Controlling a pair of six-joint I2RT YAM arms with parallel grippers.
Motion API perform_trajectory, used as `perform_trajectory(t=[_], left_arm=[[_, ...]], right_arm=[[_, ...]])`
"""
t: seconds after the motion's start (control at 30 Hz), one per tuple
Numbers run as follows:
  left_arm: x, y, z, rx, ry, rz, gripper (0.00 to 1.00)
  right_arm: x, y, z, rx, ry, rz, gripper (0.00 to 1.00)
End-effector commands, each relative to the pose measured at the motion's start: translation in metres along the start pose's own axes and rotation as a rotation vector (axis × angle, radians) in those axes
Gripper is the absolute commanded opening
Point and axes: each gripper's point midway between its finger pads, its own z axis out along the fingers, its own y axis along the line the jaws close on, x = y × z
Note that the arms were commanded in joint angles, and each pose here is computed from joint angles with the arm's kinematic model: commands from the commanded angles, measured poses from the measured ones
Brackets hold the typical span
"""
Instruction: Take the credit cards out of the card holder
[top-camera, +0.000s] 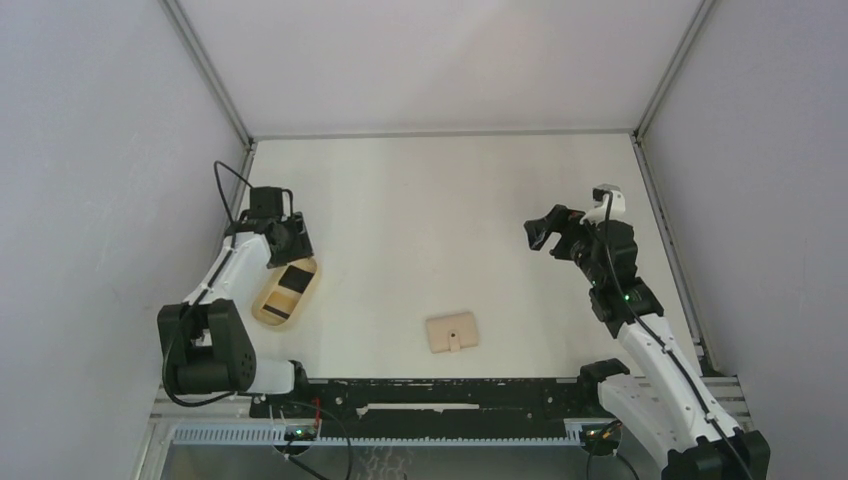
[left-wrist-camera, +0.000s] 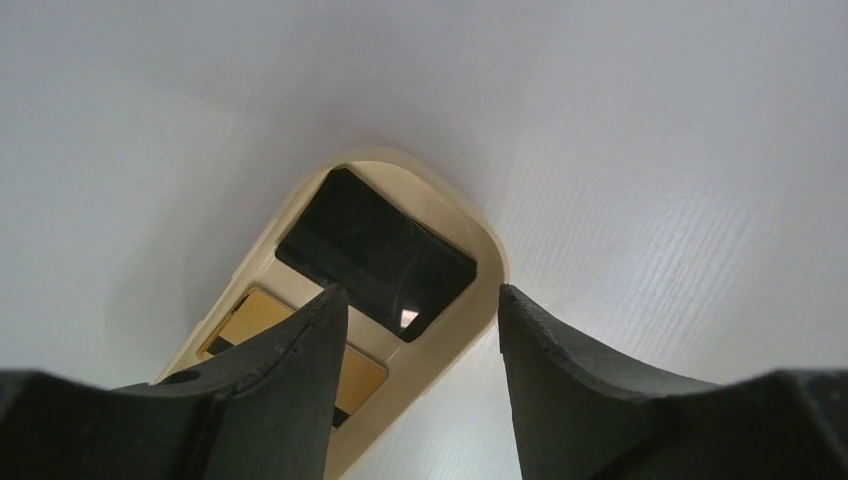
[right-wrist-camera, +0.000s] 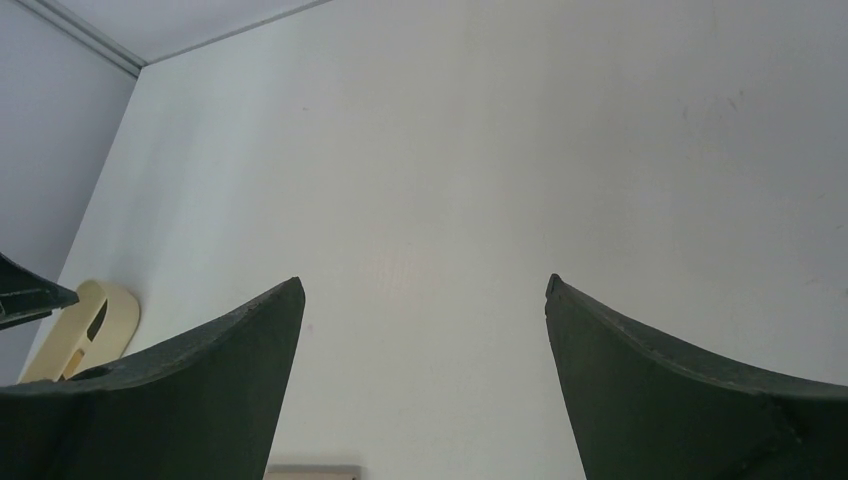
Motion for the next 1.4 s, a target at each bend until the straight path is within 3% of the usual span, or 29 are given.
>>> perform_trajectory(t=[0.0,0.27,0.5,0.67,1.37], left_arm=[[-0.023,-0.011,-0.001,0.021,-0.045,0.049,0.62],[0.003,-0.037,0.009,0.060,0.025,0.177,0.59],[0.009,-0.027,0.025,-0.012,0.076,0.199,0.51],[0.007,-0.029,0.030,-0.008,0.086,0.202,0.37],[-0.009,-0.062,0.038,0.089,0.098,0.203,0.24]], right_arm=[[-0.019,0.003,-0.011,0.005,-0.070,-0.007,1.00],[-0.014,-0.001,-0.019,0.023,-0.078,-0.022,1.00],[-0.012,-0.001,-0.021,0.030,-0.094,-0.021,1.00],[-0.012,-0.001,-0.022,0.033,-0.101,-0.025,1.00],[-0.009,-0.005,-0.021,0.053,-0.108,-0.032,1.00]])
